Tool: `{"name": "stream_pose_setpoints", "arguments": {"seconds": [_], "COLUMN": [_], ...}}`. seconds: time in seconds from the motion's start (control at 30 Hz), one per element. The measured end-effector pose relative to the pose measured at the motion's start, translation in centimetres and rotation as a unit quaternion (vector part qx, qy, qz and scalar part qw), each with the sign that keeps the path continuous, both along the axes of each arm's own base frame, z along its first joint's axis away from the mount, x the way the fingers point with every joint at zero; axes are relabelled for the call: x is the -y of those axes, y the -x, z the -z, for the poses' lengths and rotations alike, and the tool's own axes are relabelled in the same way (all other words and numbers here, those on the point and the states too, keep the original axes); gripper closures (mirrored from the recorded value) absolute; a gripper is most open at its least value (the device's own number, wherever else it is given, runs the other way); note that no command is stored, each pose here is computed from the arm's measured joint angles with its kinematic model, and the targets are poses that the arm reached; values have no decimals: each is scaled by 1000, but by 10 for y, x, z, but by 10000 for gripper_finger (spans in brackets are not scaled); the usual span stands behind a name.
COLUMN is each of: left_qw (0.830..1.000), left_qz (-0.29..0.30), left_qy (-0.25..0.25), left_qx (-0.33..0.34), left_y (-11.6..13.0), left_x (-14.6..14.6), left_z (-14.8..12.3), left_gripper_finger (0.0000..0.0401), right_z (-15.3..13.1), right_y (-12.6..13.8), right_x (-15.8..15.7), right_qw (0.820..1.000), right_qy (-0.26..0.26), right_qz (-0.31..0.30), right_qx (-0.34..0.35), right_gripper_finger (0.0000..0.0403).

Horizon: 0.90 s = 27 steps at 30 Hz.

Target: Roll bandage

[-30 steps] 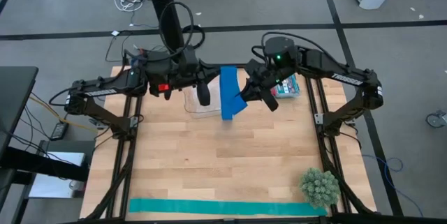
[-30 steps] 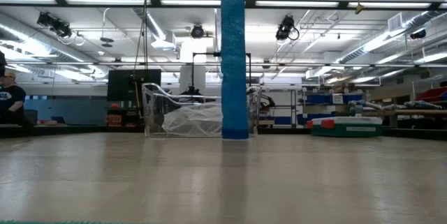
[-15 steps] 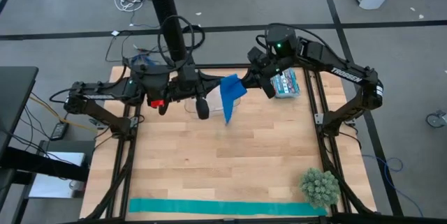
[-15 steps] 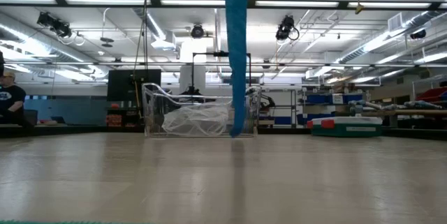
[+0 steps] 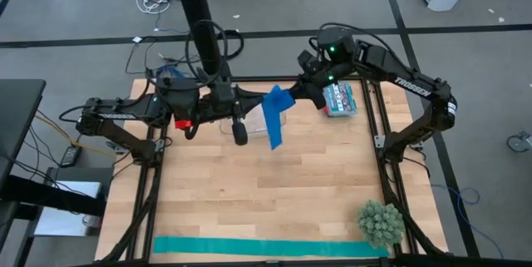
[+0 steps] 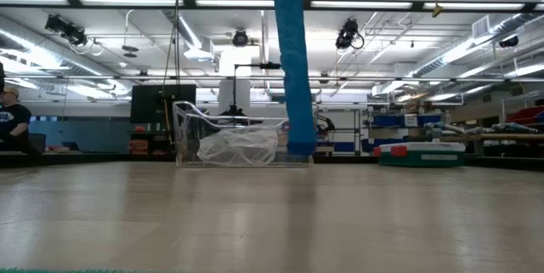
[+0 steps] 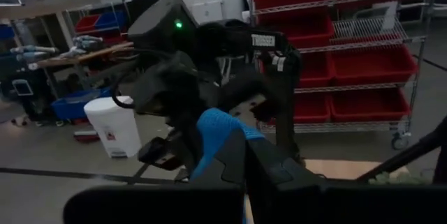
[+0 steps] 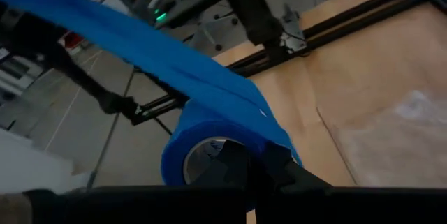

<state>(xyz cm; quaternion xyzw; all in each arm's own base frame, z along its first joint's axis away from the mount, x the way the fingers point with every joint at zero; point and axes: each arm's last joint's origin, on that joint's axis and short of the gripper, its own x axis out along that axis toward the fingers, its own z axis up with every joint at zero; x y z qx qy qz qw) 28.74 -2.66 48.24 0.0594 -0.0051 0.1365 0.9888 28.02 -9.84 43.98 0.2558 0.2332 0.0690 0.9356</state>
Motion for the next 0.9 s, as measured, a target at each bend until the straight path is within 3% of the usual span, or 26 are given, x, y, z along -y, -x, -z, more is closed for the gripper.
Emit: {"name": "stream_pose_setpoints", "arguments": {"seconds": [0.3,0.43,0.6,0.77,0.9], "left_qw": [998,999,997,993,987], "left_qz": [29,12,-1,-22,-47], "left_qy": [-7,-5,33,58,105], "left_qx": [-46,-53,-67,-102,-112], "left_y": [-3,-6,-3,0,-4], "left_x": [17,22,30,33,29], "left_z": [11,15,20,29,37], "left_gripper_finger": [353,319,291,291,293], "right_z": [-6,-9,-17,-29,-39], "right_y": [-1,-1,9,23,35], "right_x": [11,9,-4,-16,-30], "right_qw": [997,996,992,982,976], "right_qy": [54,72,113,168,180], "right_qz": [35,24,8,-8,-32], "right_qx": [36,53,64,90,118], "right_gripper_finger": [403,403,403,403,403]}}
